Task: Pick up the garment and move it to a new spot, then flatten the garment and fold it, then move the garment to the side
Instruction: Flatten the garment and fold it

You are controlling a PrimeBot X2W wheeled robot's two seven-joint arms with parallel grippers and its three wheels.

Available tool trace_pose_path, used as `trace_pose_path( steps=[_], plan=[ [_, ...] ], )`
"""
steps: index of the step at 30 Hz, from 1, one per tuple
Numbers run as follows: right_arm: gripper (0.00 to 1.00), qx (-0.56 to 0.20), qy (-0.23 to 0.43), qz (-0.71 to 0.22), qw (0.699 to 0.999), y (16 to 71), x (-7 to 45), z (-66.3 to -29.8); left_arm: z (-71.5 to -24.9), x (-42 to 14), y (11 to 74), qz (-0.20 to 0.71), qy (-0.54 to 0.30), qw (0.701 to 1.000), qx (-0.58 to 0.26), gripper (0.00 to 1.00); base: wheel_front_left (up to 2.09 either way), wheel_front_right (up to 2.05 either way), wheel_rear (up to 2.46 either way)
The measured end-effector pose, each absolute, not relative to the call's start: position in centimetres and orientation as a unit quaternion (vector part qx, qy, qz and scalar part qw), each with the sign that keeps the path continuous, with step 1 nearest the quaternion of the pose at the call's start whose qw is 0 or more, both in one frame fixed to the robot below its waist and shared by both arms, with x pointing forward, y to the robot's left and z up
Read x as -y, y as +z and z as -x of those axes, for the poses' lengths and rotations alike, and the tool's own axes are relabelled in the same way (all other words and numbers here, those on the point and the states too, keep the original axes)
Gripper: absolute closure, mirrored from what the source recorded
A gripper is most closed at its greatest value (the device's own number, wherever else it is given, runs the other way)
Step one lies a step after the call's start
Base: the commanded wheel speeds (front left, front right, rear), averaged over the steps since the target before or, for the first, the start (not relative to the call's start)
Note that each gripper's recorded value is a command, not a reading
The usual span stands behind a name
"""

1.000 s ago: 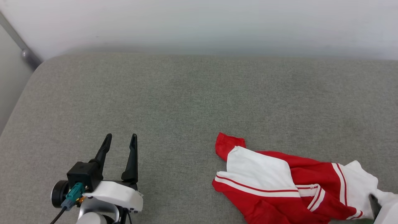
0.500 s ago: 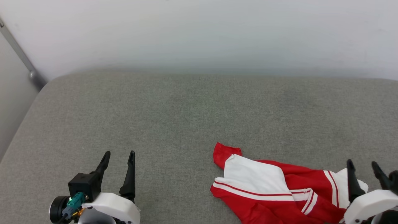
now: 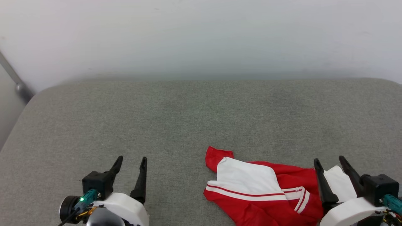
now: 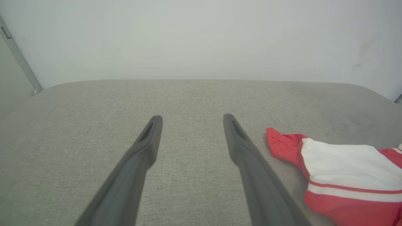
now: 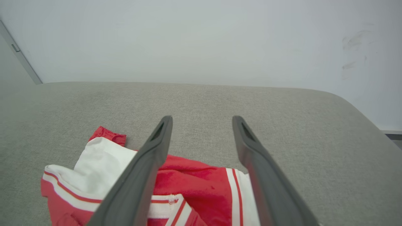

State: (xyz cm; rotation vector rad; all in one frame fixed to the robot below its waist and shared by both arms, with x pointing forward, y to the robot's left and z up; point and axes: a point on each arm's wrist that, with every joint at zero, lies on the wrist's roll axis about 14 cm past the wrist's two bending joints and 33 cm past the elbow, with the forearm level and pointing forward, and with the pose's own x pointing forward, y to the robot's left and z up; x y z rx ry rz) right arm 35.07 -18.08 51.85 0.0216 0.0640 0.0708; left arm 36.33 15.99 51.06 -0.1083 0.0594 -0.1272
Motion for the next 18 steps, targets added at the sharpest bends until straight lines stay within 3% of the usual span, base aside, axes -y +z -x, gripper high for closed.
trace_pose_path(
  steps=[8, 18],
  plan=[
    [0.00, -0.036, 0.045, -0.010, 0.998, 52.0, 17.3, -34.7, -38.2, -8.2, 50.6, 0.041, -0.211, 0.974, -0.077, 0.00, 0.00, 0.00, 0.00],
    [0.00, -0.063, 0.046, -0.010, 0.997, 50.6, 17.1, -35.7, -38.1, -0.5, 45.6, -0.034, -0.383, 0.893, -0.233, 0.00, 0.00, 0.00, 0.00]
  ],
)
